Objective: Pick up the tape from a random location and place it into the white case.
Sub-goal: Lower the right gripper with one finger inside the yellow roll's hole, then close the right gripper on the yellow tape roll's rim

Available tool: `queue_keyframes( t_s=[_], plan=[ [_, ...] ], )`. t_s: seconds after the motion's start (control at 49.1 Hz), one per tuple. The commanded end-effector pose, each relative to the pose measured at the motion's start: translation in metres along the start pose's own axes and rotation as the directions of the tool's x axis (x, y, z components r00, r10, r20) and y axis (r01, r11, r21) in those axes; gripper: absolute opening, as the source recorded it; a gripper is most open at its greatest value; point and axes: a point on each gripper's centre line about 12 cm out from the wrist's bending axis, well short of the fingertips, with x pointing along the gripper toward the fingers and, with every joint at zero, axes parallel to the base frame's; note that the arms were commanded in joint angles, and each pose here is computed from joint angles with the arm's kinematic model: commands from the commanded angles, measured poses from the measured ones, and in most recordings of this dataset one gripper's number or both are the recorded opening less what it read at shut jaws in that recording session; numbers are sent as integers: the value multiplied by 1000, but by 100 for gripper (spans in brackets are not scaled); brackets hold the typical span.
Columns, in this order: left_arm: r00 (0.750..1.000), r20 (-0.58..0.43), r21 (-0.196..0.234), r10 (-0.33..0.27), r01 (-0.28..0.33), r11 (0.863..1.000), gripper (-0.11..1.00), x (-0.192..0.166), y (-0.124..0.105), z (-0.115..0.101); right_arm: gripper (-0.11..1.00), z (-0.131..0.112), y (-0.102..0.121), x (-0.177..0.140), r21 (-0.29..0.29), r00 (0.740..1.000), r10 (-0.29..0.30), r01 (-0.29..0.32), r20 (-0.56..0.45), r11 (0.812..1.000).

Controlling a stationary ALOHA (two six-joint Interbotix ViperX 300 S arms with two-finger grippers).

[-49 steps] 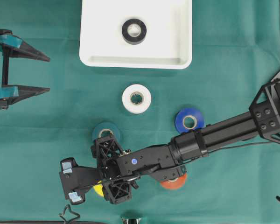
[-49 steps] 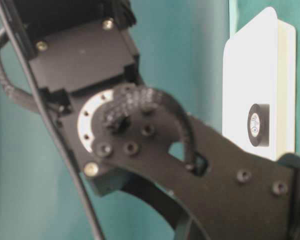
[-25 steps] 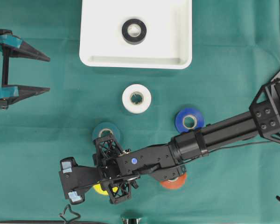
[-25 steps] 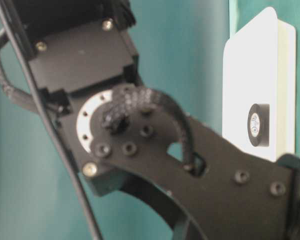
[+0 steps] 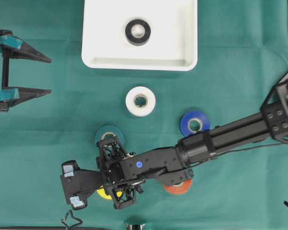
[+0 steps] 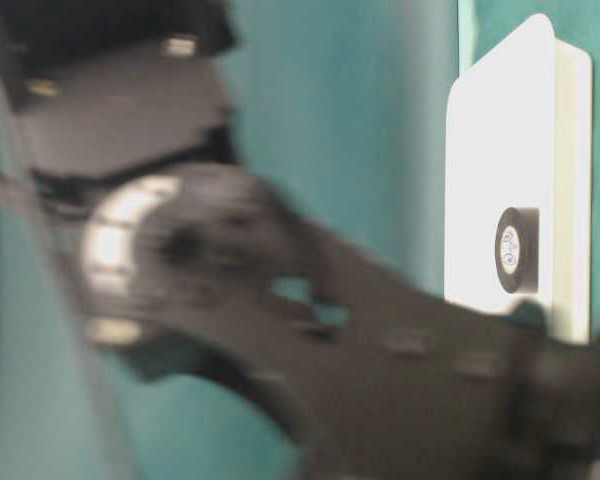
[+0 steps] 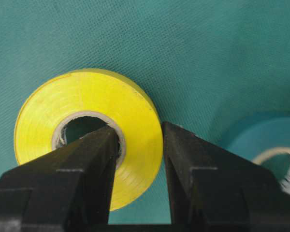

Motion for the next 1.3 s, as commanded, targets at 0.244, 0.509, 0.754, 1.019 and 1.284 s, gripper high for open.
queue_keyframes(
  t_s=[0.244,0.509,0.754,1.019,1.284],
  plan=[
    [1000,20,4,3,-3,1000,97,0,1,7,29,35,5,-128,16,993,19,-21,115,1000],
    [1000,22,2,3,-3,1000,97,-1,1,7,29,36,1,-170,15,997,-21,20,78,1000],
    [1000,22,1,3,-3,1000,97,-1,1,7,29,39,-3,-200,14,997,-62,61,47,998],
    [1000,18,2,3,-3,1000,97,0,1,7,29,40,-1,-220,13,997,-72,71,32,997],
    [1000,18,1,3,-3,1000,97,-1,1,7,29,39,4,-226,6,997,-69,68,30,998]
  ],
)
